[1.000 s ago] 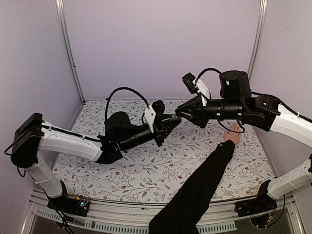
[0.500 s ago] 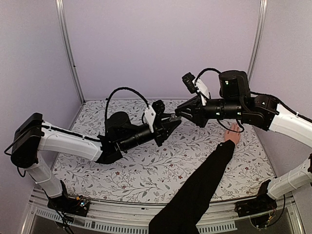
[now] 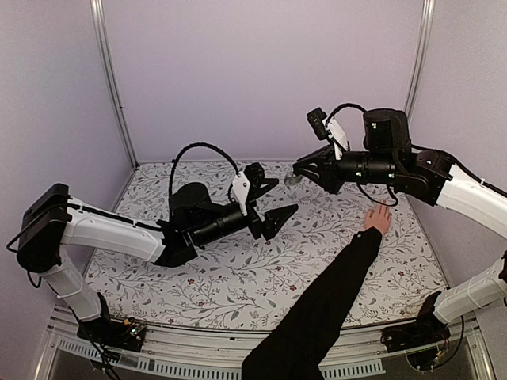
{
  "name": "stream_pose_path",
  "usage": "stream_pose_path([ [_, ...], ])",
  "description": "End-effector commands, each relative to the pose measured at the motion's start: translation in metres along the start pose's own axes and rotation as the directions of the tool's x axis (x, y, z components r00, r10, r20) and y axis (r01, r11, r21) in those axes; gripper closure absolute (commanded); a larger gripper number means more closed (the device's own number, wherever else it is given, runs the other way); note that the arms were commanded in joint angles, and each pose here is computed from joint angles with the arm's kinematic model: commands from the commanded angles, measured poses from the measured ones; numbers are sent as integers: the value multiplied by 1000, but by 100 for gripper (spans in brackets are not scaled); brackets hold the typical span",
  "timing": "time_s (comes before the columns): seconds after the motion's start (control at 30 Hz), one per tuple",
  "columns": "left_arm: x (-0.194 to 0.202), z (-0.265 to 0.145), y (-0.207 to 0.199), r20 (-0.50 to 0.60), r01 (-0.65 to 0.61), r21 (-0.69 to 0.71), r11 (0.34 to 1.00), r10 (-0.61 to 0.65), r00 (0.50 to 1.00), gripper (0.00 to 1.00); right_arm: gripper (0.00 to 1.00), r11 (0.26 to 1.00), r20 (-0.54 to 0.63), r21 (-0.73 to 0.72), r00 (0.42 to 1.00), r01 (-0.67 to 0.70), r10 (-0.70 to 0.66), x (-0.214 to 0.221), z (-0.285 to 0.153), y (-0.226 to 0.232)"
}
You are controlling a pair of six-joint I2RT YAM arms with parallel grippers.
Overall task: Paint the nails
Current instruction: Place the nail polish bottle at the center of the board.
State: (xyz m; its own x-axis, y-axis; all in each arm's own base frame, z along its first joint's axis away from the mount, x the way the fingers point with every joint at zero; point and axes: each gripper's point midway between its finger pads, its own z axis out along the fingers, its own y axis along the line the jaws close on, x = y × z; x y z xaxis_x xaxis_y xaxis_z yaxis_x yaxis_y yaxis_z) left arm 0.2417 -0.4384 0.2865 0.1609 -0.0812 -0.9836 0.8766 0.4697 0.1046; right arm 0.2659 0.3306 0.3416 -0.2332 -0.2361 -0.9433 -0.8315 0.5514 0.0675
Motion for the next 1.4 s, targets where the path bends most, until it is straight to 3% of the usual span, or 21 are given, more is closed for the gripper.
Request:
stream_pose_path([
  [0.0, -2, -15, 13, -1, 61, -24, 998, -62, 998, 1, 100, 999, 57, 37, 998, -24, 22, -11, -2, -25],
  [0.27, -2, -52, 50, -3, 192, -85, 978, -192, 981, 0, 100, 996, 30, 79, 998, -52, 50, 15, 25, -57],
  [0.57, -1, -86, 89, -9, 213, -204, 956, -220, 976, 0, 100, 996, -5, 63, 998, -66, 67, 62, 86, -74],
  [0.97, 5, -102, 103, -20, 212, -265, 941, -225, 974, 0, 100, 996, -113, 28, 989, -89, 91, 144, 167, -90],
  [1.37, 7, -102, 105, -24, 209, -273, 939, -224, 974, 0, 97, 993, -174, 35, 978, -109, 113, 192, 194, -96],
])
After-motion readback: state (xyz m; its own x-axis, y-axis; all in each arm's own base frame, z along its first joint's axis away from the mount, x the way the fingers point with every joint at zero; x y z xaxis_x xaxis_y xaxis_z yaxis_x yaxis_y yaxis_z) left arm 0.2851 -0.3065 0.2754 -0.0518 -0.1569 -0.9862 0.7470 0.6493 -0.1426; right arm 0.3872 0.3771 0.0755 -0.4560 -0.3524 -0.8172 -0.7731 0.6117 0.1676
